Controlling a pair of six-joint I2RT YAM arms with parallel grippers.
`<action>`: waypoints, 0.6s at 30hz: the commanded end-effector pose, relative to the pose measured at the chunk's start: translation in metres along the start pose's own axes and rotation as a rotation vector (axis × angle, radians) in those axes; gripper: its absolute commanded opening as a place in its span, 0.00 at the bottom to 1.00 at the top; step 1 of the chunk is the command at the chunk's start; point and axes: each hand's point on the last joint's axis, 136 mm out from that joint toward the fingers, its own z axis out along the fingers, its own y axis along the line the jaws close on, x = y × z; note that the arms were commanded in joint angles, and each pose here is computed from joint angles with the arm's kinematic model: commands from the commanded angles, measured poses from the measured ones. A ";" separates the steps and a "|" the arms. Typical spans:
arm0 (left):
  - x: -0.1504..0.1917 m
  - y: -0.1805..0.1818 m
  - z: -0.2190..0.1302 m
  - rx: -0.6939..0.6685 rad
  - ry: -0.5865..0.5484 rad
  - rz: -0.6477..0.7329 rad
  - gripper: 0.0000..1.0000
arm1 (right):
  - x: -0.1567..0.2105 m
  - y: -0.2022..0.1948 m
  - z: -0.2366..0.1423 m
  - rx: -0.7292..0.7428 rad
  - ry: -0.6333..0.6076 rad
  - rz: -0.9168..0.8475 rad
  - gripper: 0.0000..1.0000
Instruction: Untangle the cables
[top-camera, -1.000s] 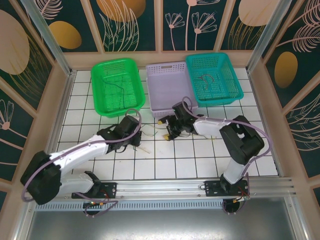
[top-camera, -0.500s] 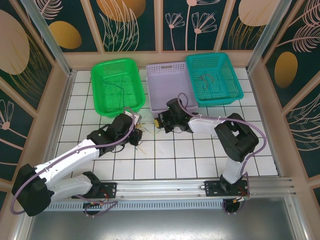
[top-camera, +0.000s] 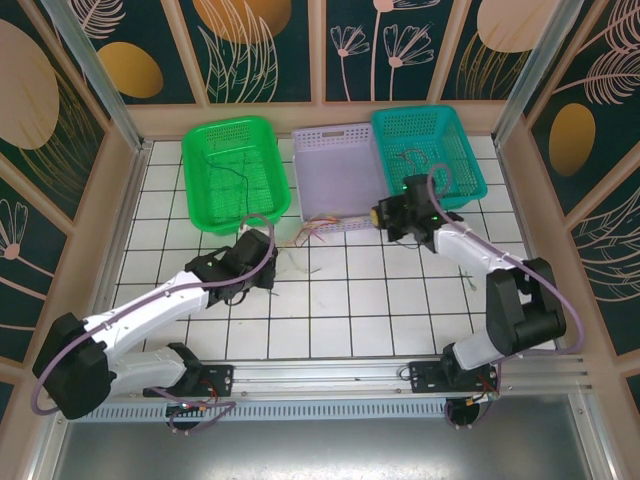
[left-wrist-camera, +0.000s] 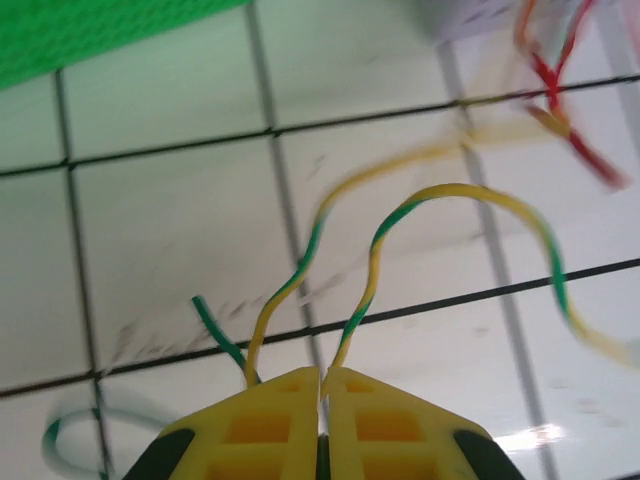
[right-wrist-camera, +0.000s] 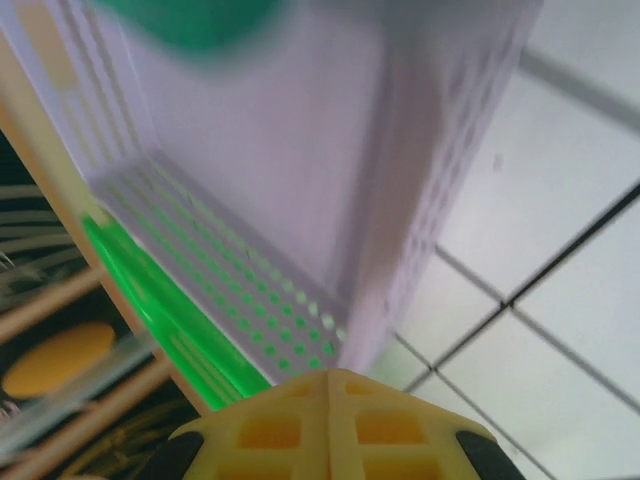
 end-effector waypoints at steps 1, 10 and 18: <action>0.027 0.036 0.010 -0.188 0.095 -0.042 0.00 | -0.020 0.016 -0.024 -0.012 -0.074 -0.046 0.00; 0.012 0.032 0.014 -0.161 0.042 -0.153 0.00 | -0.012 0.046 -0.042 -0.037 -0.074 -0.121 0.00; -0.034 0.006 0.001 -0.032 -0.046 -0.244 0.00 | 0.038 0.034 -0.034 -0.010 0.003 -0.174 0.00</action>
